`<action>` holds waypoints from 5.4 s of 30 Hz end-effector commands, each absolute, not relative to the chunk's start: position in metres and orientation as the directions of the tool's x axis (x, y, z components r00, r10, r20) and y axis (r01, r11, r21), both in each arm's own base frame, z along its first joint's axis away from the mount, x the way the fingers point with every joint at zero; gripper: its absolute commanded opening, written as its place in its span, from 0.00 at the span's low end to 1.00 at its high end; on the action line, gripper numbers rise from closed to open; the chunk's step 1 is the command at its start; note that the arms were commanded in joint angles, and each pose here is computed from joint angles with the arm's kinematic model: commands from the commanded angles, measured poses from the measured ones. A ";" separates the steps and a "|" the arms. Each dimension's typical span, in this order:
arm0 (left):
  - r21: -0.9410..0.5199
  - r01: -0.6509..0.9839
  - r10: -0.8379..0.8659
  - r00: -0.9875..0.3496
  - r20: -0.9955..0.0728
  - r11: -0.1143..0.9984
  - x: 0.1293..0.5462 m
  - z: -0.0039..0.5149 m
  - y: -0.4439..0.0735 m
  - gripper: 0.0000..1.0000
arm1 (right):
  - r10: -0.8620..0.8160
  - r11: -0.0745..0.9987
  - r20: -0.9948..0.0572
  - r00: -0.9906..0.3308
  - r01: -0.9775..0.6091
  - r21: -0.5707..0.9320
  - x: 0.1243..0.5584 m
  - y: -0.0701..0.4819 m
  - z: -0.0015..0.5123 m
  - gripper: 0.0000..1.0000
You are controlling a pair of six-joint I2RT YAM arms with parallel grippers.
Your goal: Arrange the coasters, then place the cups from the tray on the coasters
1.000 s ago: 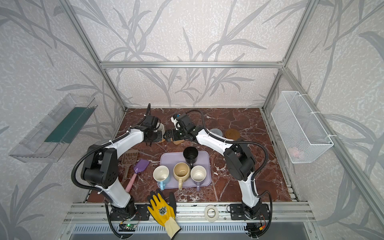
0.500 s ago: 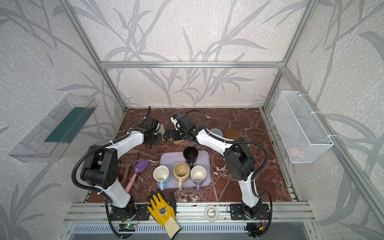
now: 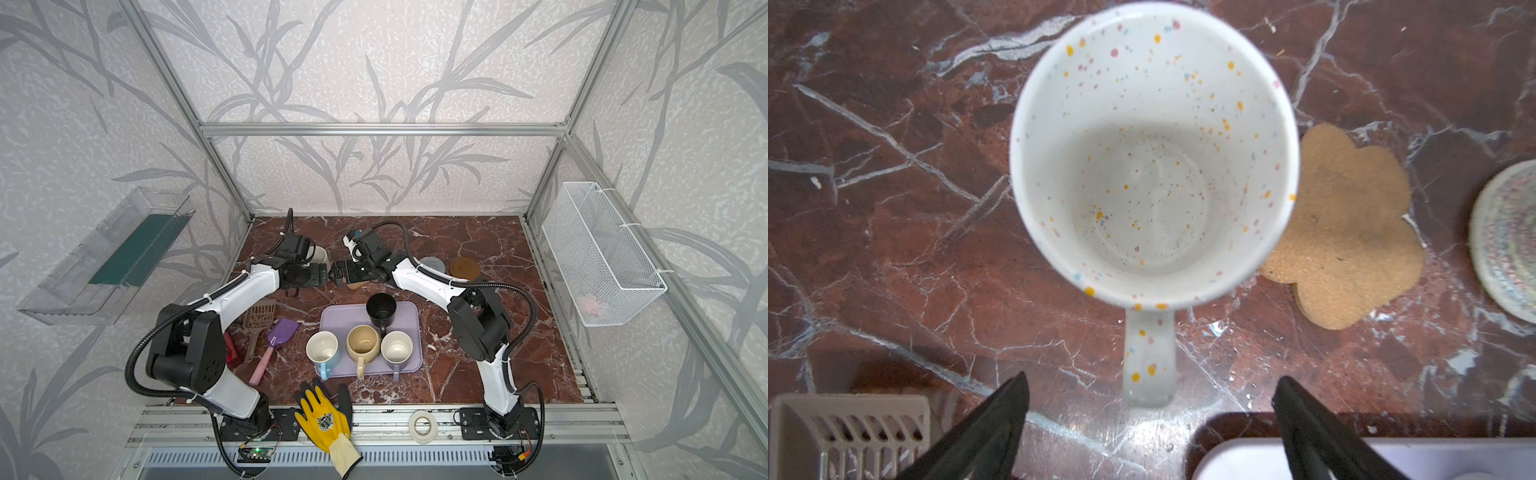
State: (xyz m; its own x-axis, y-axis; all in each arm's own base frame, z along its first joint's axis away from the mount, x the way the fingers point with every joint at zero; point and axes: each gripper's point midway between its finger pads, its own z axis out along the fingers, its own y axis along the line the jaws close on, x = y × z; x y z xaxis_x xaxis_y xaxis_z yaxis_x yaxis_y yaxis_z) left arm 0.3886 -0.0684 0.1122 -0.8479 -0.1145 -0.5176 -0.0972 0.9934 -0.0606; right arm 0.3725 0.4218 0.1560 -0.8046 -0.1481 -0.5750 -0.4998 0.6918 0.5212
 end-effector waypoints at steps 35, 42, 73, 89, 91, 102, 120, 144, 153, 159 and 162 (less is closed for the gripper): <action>-0.642 0.155 -0.160 -0.900 -0.405 0.751 0.260 0.182 -0.195 0.97 | -0.239 0.860 -0.506 -0.829 -0.423 0.286 0.250 0.269 0.176 0.99; -0.652 0.176 -0.136 -0.907 -0.399 0.737 0.260 0.172 -0.210 0.97 | -0.267 0.870 -0.468 -0.842 -0.420 0.259 0.246 0.268 0.156 0.87; -0.664 0.154 -0.147 -0.915 -0.375 0.732 0.259 0.149 -0.211 0.96 | -0.338 0.871 -0.358 -0.870 -0.433 0.232 0.233 0.294 0.097 0.48; -0.666 0.150 -0.150 -0.916 -0.371 0.731 0.260 0.146 -0.212 0.96 | -0.334 0.903 -0.332 -0.882 -0.400 0.155 0.241 0.290 0.079 0.45; -0.666 0.150 -0.151 -0.916 -0.371 0.730 0.260 0.145 -0.212 0.96 | -0.335 0.906 -0.330 -0.883 -0.398 0.146 0.242 0.290 0.077 0.44; -0.665 0.149 -0.151 -0.916 -0.371 0.732 0.260 0.144 -0.212 0.96 | -0.339 0.911 -0.325 -0.883 -0.394 0.122 0.249 0.293 0.064 0.42; -0.662 0.151 -0.150 -0.915 -0.375 0.734 0.260 0.143 -0.211 0.96 | -0.349 0.905 -0.362 -0.864 -0.411 0.107 0.259 0.299 0.067 0.22; -0.694 0.154 -0.228 -0.876 -0.425 0.703 0.270 0.163 -0.211 0.96 | -0.323 0.900 -0.462 -0.826 -0.420 0.121 0.269 0.303 0.120 0.00; -0.712 0.134 -0.283 -0.855 -0.434 0.689 0.275 0.169 -0.208 0.95 | -0.315 0.894 -0.472 -0.823 -0.424 0.143 0.272 0.311 0.132 0.00; -0.711 0.119 -0.298 -0.851 -0.433 0.693 0.276 0.166 -0.205 0.95 | -0.309 0.893 -0.502 -0.807 -0.428 0.138 0.276 0.312 0.140 0.00; -0.717 0.109 -0.312 -0.847 -0.430 0.689 0.277 0.165 -0.205 0.95 | -0.310 0.893 -0.516 -0.798 -0.430 0.129 0.279 0.312 0.146 0.00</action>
